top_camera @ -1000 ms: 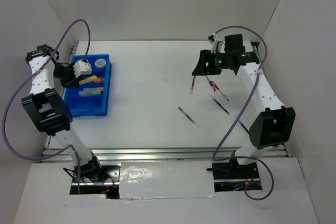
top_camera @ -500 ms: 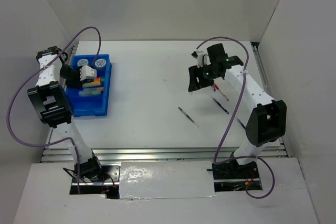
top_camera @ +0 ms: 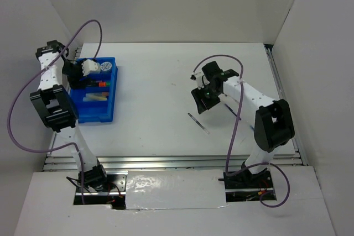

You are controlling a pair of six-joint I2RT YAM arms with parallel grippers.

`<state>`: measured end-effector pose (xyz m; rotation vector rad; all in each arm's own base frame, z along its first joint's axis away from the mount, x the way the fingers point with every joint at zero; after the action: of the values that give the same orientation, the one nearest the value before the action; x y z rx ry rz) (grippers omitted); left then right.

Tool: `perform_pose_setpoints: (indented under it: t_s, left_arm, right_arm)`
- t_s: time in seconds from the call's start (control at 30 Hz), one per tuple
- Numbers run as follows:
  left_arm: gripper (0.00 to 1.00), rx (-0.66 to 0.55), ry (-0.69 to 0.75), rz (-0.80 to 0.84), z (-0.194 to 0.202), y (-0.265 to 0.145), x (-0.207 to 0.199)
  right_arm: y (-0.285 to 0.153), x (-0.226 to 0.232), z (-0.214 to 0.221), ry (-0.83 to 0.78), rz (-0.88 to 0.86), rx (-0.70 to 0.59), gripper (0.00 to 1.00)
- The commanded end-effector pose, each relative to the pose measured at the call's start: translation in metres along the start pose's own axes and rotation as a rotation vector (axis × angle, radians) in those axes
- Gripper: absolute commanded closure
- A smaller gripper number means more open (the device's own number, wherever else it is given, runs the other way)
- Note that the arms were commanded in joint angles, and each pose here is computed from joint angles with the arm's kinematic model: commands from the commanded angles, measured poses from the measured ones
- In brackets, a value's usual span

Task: Sort the stationery into containers
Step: Place the stationery in the storage box, then pick up the pen from the center of the board.

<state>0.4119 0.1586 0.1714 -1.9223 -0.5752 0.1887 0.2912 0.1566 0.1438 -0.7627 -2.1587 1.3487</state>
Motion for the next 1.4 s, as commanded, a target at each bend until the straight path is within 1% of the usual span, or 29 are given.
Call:
perform_pose_setpoints:
  t_s: [0.0, 0.03, 0.07, 0.1, 0.17, 0.2, 0.23, 0.27, 0.3, 0.33, 0.37, 0.5, 0.53, 0.6, 0.67, 0.7, 0.73, 0.77, 0.8, 0.87, 0.9, 0.93, 0.97, 1.03, 1.07, 1.13, 1.17, 1.3, 1.37]
  left_arm:
    - [0.21, -0.222, -0.166, -0.114, -0.038, -0.055, 0.008]
    - [0.21, -0.265, -0.198, -0.13, -0.047, -0.066, 0.008]
    - [0.21, -0.344, -0.208, -0.171, -0.063, -0.088, 0.008]
    - [0.2, -0.392, -0.337, -0.176, -0.072, -0.097, 0.003]
    - [0.21, -0.452, -0.474, -0.183, -0.081, -0.102, -0.006]
    - [0.21, -0.507, -0.516, -0.213, -0.093, -0.119, -0.014]
    - [0.21, -0.518, -0.57, -0.176, -0.091, -0.111, -0.025]
    - [0.22, -0.549, -0.595, -0.194, -0.097, -0.123, -0.036]
    - [0.23, -0.593, -0.675, -0.217, -0.101, -0.127, -0.035]
    - [0.23, -0.592, -0.747, -0.191, -0.096, -0.114, -0.044]
    - [0.25, -0.623, -0.818, -0.195, -0.101, -0.123, -0.054]
    - [0.25, -0.714, -0.917, -0.216, -0.103, -0.122, -0.073]
    - [0.25, -0.753, -0.881, -0.236, -0.11, -0.134, -0.084]
    - [0.25, -0.781, -0.837, -0.204, -0.113, -0.127, -0.1]
    - [0.23, -0.809, -0.669, -0.232, -0.125, -0.139, -0.118]
    - [0.23, -0.801, -0.617, -0.221, -0.126, -0.135, -0.127]
    - [0.19, -0.801, -0.544, -0.184, -0.135, -0.138, -0.146]
    - [0.19, -0.789, -0.409, -0.202, -0.137, -0.137, -0.153]
    - [0.2, -0.78, -0.36, -0.185, -0.138, -0.13, -0.162]
    - [0.23, -0.761, -0.19, -0.206, -0.154, -0.127, -0.182]
    - [0.24, -0.743, -0.114, -0.157, -0.165, -0.11, -0.199]
    - [0.23, -0.721, -0.042, -0.198, -0.168, -0.112, -0.209]
    - [0.23, -0.688, 0.05, -0.199, -0.167, -0.1, -0.218]
    - [0.22, -0.645, 0.288, -0.147, -0.183, -0.077, -0.256]
    - [0.22, -0.624, 0.306, -0.172, -0.178, -0.074, -0.256]
    - [0.24, -0.624, 0.46, -0.134, -0.187, -0.067, -0.28]
    - [0.24, -0.593, 0.486, -0.095, -0.183, -0.057, -0.29]
    - [0.28, -0.538, 0.648, -0.002, -0.194, -0.039, -0.326]
    - [0.36, -0.498, 0.693, 0.004, -0.197, -0.029, -0.333]
  right_arm:
    - [0.007, 0.005, -0.002, -0.055, 0.046, -0.011, 0.43]
    - [0.013, 0.007, -0.001, -0.056, 0.045, -0.002, 0.45]
    - [0.02, 0.01, 0.001, -0.069, 0.048, 0.02, 0.47]
    - [0.025, 0.011, 0.002, -0.068, 0.051, 0.034, 0.48]
    - [0.037, 0.013, 0.004, -0.08, 0.046, 0.059, 0.48]
    - [0.042, 0.016, 0.005, -0.097, 0.061, 0.067, 0.48]
    - [0.046, 0.017, 0.006, -0.106, 0.068, 0.077, 0.49]
    - [0.05, 0.018, 0.008, -0.11, 0.069, 0.091, 0.49]
    - [0.054, 0.02, 0.009, -0.125, 0.075, 0.104, 0.5]
    - [0.06, 0.021, 0.013, -0.129, 0.076, 0.131, 0.51]
    - [0.062, 0.021, 0.014, -0.136, 0.084, 0.142, 0.51]
    - [0.076, 0.025, 0.023, -0.159, 0.09, 0.189, 0.54]
    - [0.08, 0.024, 0.025, -0.161, 0.095, 0.201, 0.54]
    - [0.086, 0.025, 0.028, -0.174, 0.098, 0.222, 0.59]
    - [0.092, 0.026, 0.031, -0.18, 0.084, 0.242, 0.63]
    - [0.094, 0.027, 0.034, -0.179, 0.075, 0.257, 0.72]
    - [0.096, 0.03, 0.035, -0.182, 0.057, 0.262, 0.76]
    - [0.097, 0.031, 0.034, -0.184, 0.045, 0.268, 0.8]
    - [0.098, 0.033, 0.033, -0.183, 0.029, 0.269, 0.89]
    - [0.095, 0.042, 0.02, -0.175, -0.035, 0.235, 0.94]
    - [0.09, 0.048, 0.016, -0.17, -0.074, 0.227, 0.98]
    - [0.085, 0.058, 0.01, -0.159, -0.154, 0.196, 0.99]
    - [0.076, 0.065, -0.002, -0.15, -0.202, 0.168, 1.0]
    - [0.057, 0.085, -0.022, -0.139, -0.356, 0.091, 1.0]
    - [0.052, 0.091, -0.026, -0.133, -0.414, 0.073, 1.0]
    - [0.04, 0.105, -0.037, -0.139, -0.535, 0.028, 1.0]
    - [0.031, 0.117, -0.039, -0.123, -0.649, 0.01, 1.0]
    - [0.014, 0.139, -0.043, -0.139, -0.825, -0.023, 1.0]
    - [0.01, 0.146, -0.041, -0.137, -0.884, -0.013, 1.0]
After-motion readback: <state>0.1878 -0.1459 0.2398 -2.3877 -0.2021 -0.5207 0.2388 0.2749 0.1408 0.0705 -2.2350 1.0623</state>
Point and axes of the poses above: each gripper's point midway between its finger pads, its own y axis out along the fingers, its own x axis along the line the jaws close on, z = x × y, the point moved 5 cm from there along -y, back along the fingers, and after that the axes turned 13 degrees about -y, right-handed, at the moved point
